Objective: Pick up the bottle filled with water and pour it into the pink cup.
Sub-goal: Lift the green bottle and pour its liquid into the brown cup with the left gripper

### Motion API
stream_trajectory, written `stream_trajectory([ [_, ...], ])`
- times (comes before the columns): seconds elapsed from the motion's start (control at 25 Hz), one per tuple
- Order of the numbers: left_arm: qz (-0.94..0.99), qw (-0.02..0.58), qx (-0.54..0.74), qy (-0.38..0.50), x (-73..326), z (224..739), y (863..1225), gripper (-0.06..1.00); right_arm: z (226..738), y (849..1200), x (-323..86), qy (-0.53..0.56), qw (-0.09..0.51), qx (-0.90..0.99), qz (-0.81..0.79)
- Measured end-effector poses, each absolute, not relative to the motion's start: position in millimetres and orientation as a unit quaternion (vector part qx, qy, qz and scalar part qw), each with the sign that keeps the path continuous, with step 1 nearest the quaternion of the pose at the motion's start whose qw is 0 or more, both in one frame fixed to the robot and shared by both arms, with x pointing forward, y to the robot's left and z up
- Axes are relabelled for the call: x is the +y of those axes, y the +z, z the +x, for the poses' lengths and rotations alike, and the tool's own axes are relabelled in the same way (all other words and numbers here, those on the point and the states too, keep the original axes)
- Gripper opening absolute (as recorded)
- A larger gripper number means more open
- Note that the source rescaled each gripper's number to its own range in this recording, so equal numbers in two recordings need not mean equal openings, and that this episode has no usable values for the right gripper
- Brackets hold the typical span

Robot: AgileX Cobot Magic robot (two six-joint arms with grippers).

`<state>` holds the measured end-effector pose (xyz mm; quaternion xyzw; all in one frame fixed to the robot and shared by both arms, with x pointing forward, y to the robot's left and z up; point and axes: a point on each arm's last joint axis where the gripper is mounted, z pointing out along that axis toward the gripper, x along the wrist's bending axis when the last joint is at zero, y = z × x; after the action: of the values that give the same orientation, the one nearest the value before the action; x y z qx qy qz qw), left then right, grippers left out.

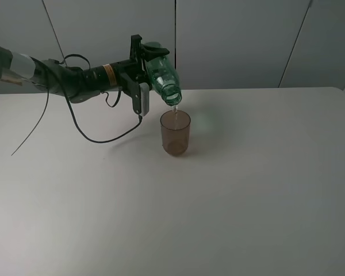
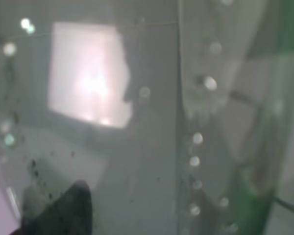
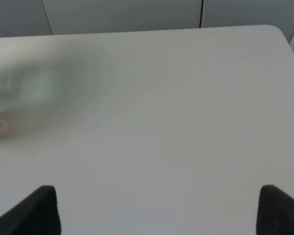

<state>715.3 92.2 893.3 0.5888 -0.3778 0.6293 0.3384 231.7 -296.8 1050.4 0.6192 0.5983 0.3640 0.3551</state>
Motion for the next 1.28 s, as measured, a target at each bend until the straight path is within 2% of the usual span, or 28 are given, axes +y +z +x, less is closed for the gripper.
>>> stream_trajectory([
  [1.28,0.566,0.299,-0.431,0.636,90.7,714.4,891.8,0.0,231.7,1050.4,-296.8,0.364,0.355,0.598,0.619],
])
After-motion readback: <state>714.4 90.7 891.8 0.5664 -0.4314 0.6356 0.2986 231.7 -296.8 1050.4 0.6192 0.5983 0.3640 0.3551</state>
